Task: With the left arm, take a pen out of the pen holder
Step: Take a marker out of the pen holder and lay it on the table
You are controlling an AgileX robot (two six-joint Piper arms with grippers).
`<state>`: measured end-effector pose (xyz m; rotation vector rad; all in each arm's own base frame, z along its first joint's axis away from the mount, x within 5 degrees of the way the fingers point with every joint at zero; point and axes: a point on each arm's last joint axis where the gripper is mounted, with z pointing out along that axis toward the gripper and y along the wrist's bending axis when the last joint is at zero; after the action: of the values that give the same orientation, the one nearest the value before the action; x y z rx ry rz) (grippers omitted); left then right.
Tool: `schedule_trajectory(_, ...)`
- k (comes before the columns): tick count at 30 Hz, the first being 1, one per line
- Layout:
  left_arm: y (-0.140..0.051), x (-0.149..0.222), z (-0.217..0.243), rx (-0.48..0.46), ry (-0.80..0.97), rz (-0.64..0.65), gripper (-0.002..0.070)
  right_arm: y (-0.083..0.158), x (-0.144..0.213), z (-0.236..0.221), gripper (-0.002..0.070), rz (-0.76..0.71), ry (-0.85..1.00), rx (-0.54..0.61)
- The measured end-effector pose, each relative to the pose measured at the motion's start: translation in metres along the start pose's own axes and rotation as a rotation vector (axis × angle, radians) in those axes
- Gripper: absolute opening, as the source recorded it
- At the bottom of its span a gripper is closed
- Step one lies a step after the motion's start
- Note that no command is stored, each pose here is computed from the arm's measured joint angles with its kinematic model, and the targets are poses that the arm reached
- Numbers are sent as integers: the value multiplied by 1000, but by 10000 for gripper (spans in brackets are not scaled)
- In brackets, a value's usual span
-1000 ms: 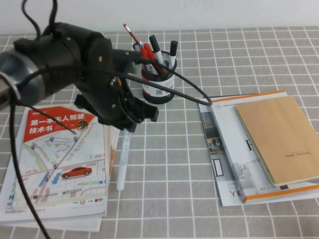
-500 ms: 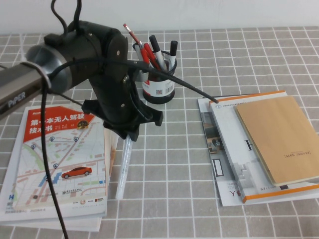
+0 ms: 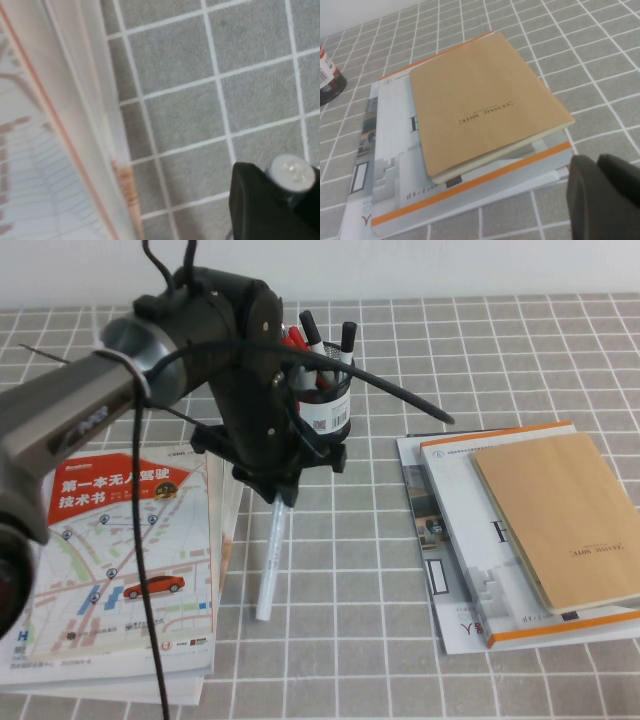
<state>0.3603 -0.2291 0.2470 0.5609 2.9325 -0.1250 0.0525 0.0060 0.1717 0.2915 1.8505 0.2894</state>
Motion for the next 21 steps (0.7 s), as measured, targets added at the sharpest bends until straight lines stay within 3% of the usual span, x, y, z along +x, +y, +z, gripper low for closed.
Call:
schedule_trajectory(11,-18,-25,23,155,19,-69,109,0,0,0,-13,0,0,0)
schedule_trajectory(21,-25,-40,30,189,0,-72,109,0,0,0,-13,0,0,0)
